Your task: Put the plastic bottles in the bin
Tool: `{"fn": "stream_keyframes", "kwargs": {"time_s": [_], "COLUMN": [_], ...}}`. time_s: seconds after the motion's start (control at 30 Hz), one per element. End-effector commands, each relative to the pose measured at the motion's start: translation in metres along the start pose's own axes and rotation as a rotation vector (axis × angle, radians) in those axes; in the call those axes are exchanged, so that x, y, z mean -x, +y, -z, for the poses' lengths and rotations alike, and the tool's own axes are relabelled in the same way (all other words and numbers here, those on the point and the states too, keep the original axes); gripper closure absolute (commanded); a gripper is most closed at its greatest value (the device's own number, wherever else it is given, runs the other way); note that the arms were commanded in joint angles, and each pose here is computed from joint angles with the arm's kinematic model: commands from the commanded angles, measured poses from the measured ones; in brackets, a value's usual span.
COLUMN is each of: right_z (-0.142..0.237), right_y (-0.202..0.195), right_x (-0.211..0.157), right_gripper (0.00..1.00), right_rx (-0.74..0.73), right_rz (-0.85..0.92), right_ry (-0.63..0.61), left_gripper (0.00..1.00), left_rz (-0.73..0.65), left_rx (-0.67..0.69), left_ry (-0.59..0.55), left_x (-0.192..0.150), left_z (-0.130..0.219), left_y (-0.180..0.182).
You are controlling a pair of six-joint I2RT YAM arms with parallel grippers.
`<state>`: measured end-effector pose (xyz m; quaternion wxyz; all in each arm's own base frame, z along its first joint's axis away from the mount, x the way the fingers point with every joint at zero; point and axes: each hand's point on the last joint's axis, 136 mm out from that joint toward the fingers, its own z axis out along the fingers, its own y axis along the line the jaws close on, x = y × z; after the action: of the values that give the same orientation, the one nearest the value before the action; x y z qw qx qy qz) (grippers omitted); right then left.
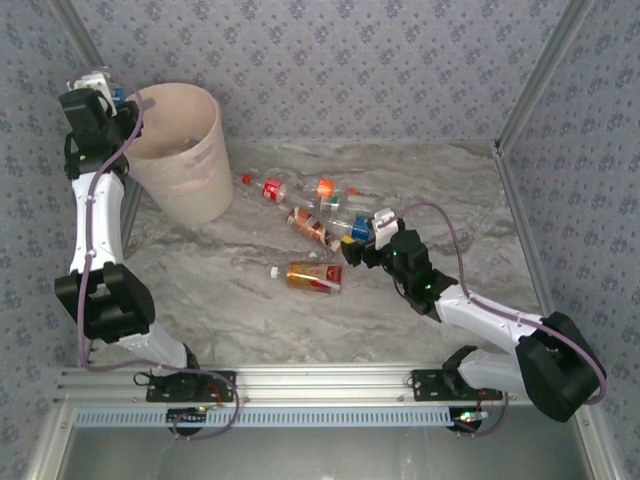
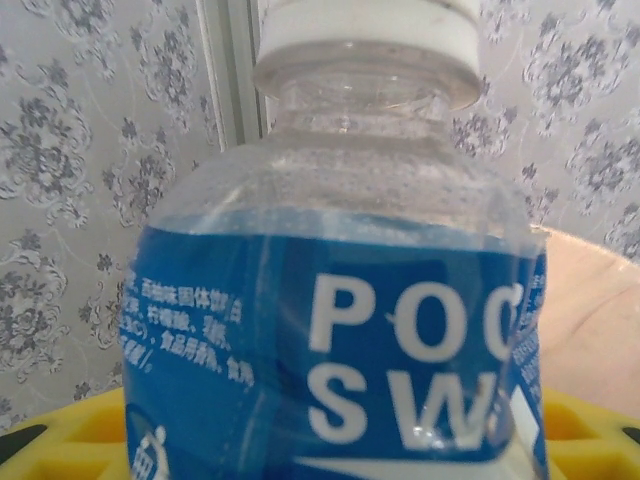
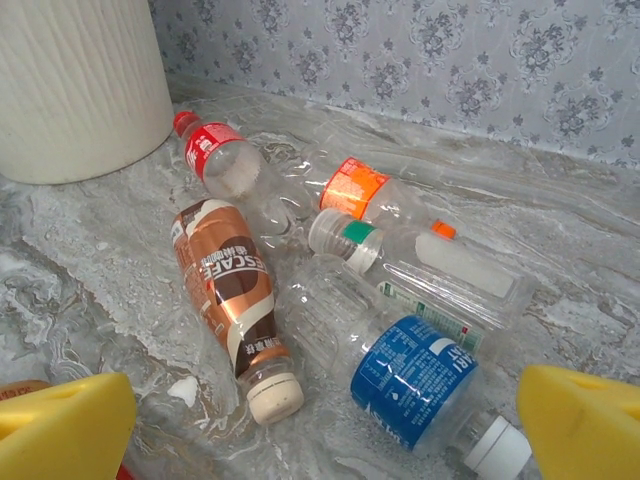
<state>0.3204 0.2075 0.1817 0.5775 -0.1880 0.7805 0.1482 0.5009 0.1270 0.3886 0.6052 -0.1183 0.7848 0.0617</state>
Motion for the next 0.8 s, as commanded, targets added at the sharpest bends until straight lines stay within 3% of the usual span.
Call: {"fn": "stream_keyframes", "kwargs": {"time_s": [0.0, 0.13, 0.37, 0.6, 0.77], "right_z": [0.005, 0.007, 0.01, 0.009, 0.009], "right_y": [-0.005, -0.006, -0.009, -0.009, -0.006], "right_x": [0.004, 0.002, 0.002, -0.002, -0.004], "right_gripper": [0.0, 0.0, 0.0, 0.0, 0.0], "right_rx": [-0.03, -0.034, -0.047, -0.049, -0.032], "right_rz": [-0.004, -0.004, -0.003, -0.013, -0.017], "right_ry": [-0.023, -0.023, -0.02, -0.005, 0.009], "left_gripper": [0.45, 0.4, 0.15, 0.07, 0.02], "left_rz": [-0.043, -0.05, -0.015, 0.019, 0.081], "left_rx": [-0.06, -0.097, -0.096, -0.117, -0.282], "left_ry": [-0.021, 0.018, 0.035, 0.003, -0.042], "left_x": [0.007, -0.009, -0.004, 0.017, 0.034], "left_z": [-0.008, -0.023, -0.027, -0.01, 0.015], "left_y": [-0.008, -0.014, -0.015, -0.024, -0.057]}}
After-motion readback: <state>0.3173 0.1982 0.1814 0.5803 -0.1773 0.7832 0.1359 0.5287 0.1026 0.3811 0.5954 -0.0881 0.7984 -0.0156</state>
